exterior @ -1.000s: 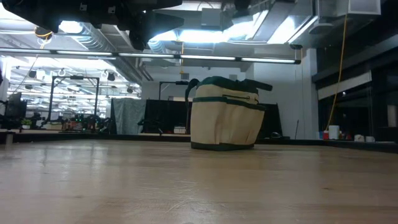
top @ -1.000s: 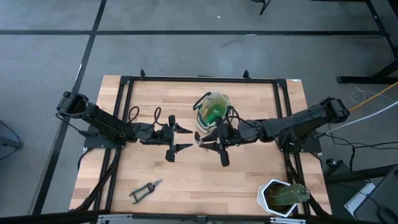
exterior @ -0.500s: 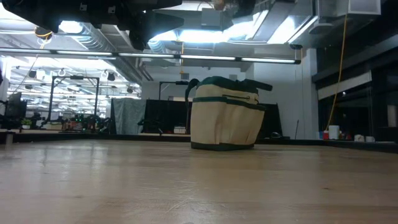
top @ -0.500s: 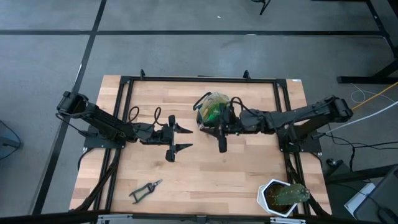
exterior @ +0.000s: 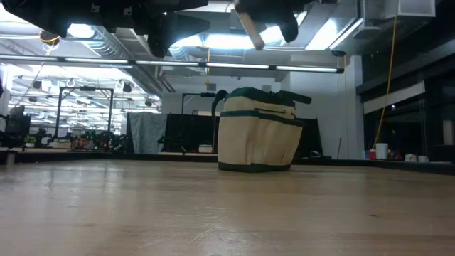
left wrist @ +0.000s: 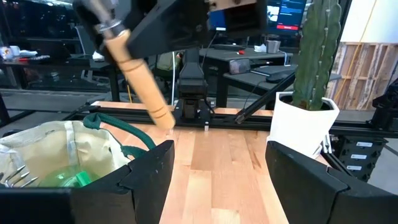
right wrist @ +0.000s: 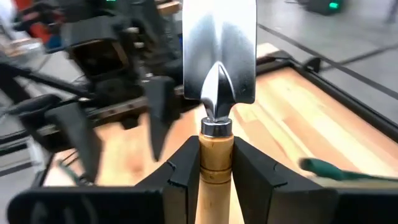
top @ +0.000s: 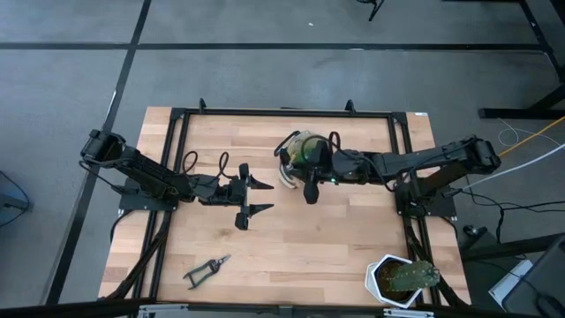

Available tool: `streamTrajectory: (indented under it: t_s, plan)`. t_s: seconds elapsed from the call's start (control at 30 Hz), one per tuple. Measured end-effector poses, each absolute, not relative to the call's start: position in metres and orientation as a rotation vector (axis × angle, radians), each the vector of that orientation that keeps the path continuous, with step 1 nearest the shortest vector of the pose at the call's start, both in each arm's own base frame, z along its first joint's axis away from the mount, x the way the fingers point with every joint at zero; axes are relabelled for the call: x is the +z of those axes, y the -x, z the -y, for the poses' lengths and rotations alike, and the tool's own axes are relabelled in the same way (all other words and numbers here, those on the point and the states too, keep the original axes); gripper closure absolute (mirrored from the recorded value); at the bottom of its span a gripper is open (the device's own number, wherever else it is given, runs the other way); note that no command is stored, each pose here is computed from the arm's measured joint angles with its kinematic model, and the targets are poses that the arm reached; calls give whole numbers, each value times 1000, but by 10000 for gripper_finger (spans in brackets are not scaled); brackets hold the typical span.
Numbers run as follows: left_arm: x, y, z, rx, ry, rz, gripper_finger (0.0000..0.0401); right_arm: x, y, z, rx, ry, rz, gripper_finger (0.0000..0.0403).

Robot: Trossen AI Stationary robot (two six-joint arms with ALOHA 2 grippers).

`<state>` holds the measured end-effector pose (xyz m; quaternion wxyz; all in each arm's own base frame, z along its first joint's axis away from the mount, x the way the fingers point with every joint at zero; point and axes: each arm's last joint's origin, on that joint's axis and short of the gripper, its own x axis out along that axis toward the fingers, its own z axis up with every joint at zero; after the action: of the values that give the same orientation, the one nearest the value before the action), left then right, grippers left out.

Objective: Pick & Place Garden tools in Gardening bag
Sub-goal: Put the trowel into the gardening bag

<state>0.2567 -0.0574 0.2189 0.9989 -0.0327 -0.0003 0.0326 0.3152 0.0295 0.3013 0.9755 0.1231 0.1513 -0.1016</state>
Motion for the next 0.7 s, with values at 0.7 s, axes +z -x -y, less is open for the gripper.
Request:
streamTrajectory:
  t_s: [0.7]
  plan:
    - [219, -257, 57, 66, 65, 1, 150, 265, -333, -14, -627, -285, -315, 318]
